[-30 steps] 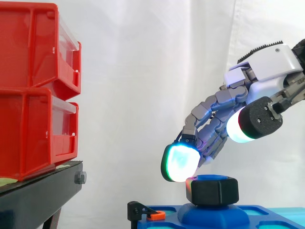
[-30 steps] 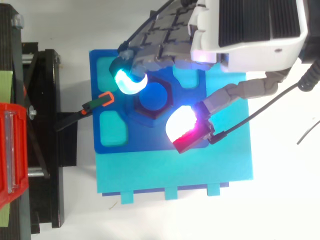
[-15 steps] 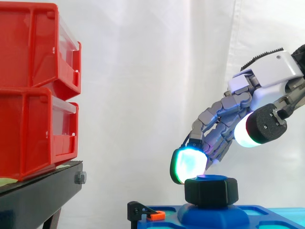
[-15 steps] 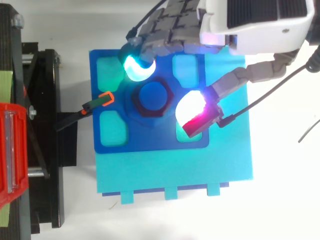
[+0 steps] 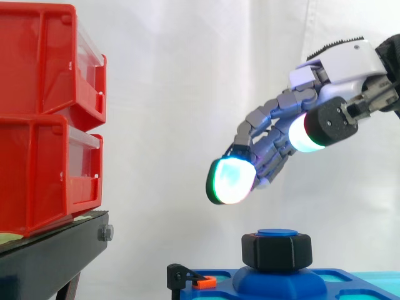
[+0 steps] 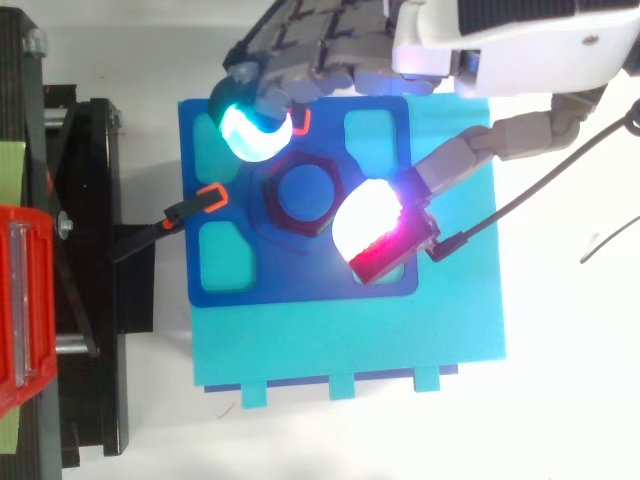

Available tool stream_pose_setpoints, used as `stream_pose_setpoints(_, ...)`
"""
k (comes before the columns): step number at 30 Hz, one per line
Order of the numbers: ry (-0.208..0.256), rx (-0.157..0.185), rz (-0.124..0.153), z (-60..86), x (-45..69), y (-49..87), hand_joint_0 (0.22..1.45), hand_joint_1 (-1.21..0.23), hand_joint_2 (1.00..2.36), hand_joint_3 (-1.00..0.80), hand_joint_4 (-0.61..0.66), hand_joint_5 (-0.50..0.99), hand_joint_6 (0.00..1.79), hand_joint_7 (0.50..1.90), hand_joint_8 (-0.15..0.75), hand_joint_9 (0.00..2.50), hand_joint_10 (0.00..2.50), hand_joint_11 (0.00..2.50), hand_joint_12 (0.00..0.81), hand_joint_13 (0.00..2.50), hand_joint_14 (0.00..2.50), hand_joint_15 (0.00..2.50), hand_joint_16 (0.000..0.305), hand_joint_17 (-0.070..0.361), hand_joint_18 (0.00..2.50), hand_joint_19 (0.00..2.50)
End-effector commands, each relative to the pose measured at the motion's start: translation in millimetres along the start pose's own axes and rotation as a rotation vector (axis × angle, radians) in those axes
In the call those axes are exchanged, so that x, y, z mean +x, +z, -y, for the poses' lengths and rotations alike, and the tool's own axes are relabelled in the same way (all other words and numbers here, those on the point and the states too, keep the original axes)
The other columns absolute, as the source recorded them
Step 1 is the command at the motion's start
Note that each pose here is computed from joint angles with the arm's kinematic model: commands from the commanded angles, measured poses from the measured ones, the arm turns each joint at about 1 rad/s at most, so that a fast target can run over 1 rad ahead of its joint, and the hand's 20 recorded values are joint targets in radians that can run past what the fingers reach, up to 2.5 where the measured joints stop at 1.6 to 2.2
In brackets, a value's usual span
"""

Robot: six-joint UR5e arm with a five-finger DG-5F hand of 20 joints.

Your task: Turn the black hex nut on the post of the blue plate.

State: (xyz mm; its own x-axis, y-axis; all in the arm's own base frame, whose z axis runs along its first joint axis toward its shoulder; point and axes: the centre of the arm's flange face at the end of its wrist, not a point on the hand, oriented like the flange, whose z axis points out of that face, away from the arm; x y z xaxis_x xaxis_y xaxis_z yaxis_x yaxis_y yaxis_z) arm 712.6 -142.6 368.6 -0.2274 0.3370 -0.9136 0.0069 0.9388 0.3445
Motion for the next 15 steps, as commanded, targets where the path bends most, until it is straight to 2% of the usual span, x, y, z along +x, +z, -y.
stream_pose_setpoints(1, 0.001, -0.008, 0.034, -4.1, 0.7, 6.8, 0.48, -0.39, 1.0, -0.5, 0.22, -0.19, 0.5, 0.68, 0.277, 0.47, 0.0, 0.0, 0.403, 0.51, 0.0, 0.01, 0.061, 0.137, 0.57, 0.19)
stream_pose_setpoints(6, 0.011, -0.001, 0.028, -5.8, 12.9, 14.0, 0.48, -0.39, 1.0, -0.5, 0.22, -0.19, 0.5, 0.68, 0.278, 0.47, 0.0, 0.0, 0.404, 0.51, 0.0, 0.01, 0.061, 0.137, 0.58, 0.2)
stream_pose_setpoints(10, 0.017, 0.003, 0.031, -14.2, 18.4, 17.5, 0.48, -0.39, 1.0, -0.5, 0.22, -0.19, 0.5, 0.69, 0.277, 0.47, 0.0, 0.0, 0.407, 0.49, 0.0, 0.01, 0.061, 0.137, 0.57, 0.19)
stream_pose_setpoints(12, 0.017, 0.017, 0.025, -17.2, 23.8, 19.0, 0.48, -0.39, 1.0, -0.5, 0.22, -0.19, 0.5, 0.69, 0.277, 0.47, 0.0, 0.0, 0.407, 0.49, 0.0, 0.01, 0.061, 0.137, 0.57, 0.19)
stream_pose_setpoints(15, 0.016, 0.021, 0.014, -19.0, 29.9, 19.4, 0.48, -0.39, 1.0, -0.5, 0.22, -0.19, 0.5, 0.69, 0.277, 0.47, 0.0, 0.0, 0.407, 0.49, 0.0, 0.01, 0.061, 0.137, 0.57, 0.19)
